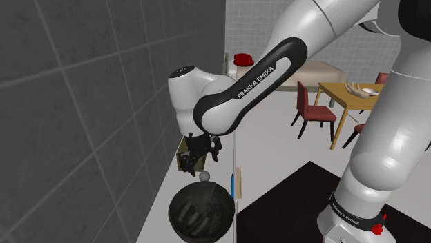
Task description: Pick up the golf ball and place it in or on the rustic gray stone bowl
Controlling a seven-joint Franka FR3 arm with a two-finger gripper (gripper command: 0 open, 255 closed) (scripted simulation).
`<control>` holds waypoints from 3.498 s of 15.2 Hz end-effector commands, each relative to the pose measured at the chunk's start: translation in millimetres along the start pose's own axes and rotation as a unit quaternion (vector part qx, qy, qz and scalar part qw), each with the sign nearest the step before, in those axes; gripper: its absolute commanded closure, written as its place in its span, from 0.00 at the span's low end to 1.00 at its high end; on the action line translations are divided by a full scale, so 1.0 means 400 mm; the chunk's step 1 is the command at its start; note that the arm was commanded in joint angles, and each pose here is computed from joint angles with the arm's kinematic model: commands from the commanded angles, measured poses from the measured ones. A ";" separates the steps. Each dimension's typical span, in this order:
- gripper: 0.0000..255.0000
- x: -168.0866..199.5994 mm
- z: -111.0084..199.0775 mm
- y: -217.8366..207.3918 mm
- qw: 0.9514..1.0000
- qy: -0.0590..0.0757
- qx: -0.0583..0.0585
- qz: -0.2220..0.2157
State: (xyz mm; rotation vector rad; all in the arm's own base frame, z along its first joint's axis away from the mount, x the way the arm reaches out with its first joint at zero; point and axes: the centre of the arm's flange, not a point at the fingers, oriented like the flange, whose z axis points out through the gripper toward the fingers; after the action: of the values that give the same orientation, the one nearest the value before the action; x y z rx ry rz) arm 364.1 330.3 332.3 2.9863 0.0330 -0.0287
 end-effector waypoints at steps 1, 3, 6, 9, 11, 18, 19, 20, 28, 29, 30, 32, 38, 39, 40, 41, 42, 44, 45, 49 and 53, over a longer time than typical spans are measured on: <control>0.00 0.003 0.023 -0.011 1.000 0.001 0.000 0.000; 0.00 0.003 0.049 -0.011 1.000 0.001 0.000 0.000; 0.00 0.003 0.089 -0.011 1.000 0.001 0.000 0.000; 0.00 0.003 0.110 -0.011 1.000 0.001 0.000 0.000; 0.00 0.003 0.110 -0.011 1.000 0.001 0.000 0.000; 1.00 0.003 0.110 -0.011 1.000 0.001 0.000 0.000; 1.00 0.003 0.110 -0.011 1.000 0.001 0.000 0.000; 1.00 0.003 0.110 -0.011 1.000 0.001 0.000 0.000; 1.00 0.002 0.071 -0.005 1.000 0.001 0.000 0.000; 1.00 0.002 0.057 -0.003 1.000 0.001 0.000 0.000; 1.00 0.001 0.044 -0.001 1.000 0.001 0.000 0.000; 1.00 0.001 0.018 0.003 1.000 0.001 0.000 0.000; 1.00 -0.001 -0.060 0.015 1.000 0.001 0.000 0.000; 1.00 -0.001 -0.073 0.017 1.000 0.001 0.000 0.000; 1.00 -0.001 -0.086 0.020 1.000 0.001 0.000 0.000; 1.00 -0.002 -0.099 0.022 1.000 0.001 0.000 0.000; 1.00 -0.002 -0.112 0.024 1.000 0.001 0.000 0.000; 1.00 -0.002 -0.138 0.028 1.000 0.001 0.000 0.000; 1.00 -0.003 -0.151 0.030 1.000 0.001 0.000 0.000; 1.00 -0.004 -0.203 0.038 1.000 0.001 0.000 0.000; 1.00 -0.005 -0.255 0.046 1.000 0.001 0.000 0.000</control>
State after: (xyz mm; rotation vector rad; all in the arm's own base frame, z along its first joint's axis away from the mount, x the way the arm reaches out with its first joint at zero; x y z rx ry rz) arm 364.9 327.7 430.6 2.9867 0.0339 -0.0255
